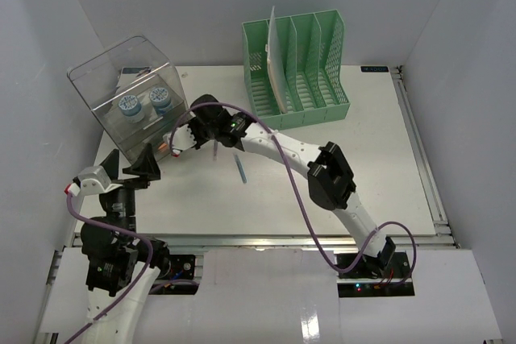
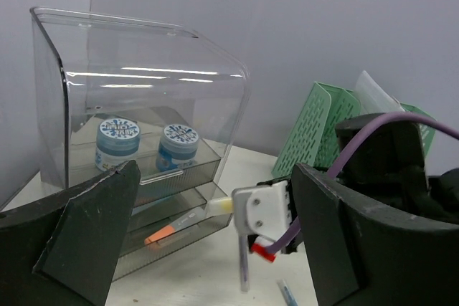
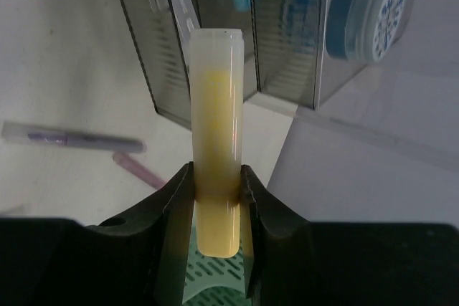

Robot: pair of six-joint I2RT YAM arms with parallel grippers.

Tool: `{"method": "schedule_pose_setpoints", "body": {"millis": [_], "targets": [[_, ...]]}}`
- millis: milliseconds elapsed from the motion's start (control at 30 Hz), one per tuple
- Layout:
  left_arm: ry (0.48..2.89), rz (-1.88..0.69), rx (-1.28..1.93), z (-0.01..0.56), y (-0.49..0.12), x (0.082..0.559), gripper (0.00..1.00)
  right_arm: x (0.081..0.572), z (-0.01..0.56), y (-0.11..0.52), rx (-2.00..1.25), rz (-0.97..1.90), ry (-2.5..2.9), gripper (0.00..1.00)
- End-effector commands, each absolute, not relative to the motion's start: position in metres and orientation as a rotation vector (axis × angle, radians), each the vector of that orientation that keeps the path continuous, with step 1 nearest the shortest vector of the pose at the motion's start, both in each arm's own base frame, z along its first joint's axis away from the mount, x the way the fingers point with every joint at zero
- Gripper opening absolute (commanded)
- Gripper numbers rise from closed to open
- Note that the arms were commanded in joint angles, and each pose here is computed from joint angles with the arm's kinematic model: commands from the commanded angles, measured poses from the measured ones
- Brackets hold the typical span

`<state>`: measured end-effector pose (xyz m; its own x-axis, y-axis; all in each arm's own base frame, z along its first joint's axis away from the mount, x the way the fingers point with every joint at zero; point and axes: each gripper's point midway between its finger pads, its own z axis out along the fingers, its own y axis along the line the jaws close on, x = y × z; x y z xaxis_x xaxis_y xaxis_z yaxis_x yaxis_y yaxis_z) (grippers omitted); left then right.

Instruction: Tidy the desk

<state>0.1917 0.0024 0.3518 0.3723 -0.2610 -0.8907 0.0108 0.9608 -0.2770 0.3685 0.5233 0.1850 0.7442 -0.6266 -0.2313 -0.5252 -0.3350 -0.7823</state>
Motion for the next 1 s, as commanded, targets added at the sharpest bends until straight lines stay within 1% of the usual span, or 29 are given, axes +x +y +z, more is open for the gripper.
{"method": "schedule_pose_setpoints", "body": {"millis": [0, 133, 233, 433, 600, 667, 833, 933, 967], "targets": [[1.207, -0.14, -0.261, 0.344, 0.008, 0.195, 0.98, 0.362, 0.246, 0.575, -1.742, -0.227, 0.707, 0.08], [1.224, -0.123, -0.249, 0.341, 0.008, 0.196, 0.98, 0.354, 0.249, 0.603, -1.666, -0.197, 0.674, 0.08], [1.223, -0.124, -0.246, 0.34, 0.008, 0.196, 0.98, 0.356, 0.248, 0.608, -1.609, -0.211, 0.66, 0.09], [1.222, -0.131, -0.238, 0.341, 0.006, 0.196, 0.98, 0.357, 0.234, 0.611, -1.584, -0.212, 0.69, 0.47], [1.231, -0.133, -0.228, 0.34, 0.004, 0.198, 0.98, 0.355, 0.23, 0.61, -1.58, -0.191, 0.724, 0.74], [1.232, -0.133, -0.228, 0.339, 0.004, 0.198, 0.98, 0.353, 0.231, 0.608, -1.585, -0.187, 0.731, 0.78], [1.266, -0.153, -0.183, 0.333, -0.005, 0.204, 0.98, 0.343, 0.239, 0.589, -1.632, -0.136, 0.788, 0.82], [1.318, -0.199, -0.088, 0.326, -0.025, 0.213, 0.98, 0.322, 0.242, 0.559, -1.757, -0.045, 0.846, 0.85], [1.359, -0.214, -0.056, 0.32, -0.032, 0.22, 0.96, 0.313, 0.227, 0.545, -1.85, 0.015, 0.875, 0.85]]}}
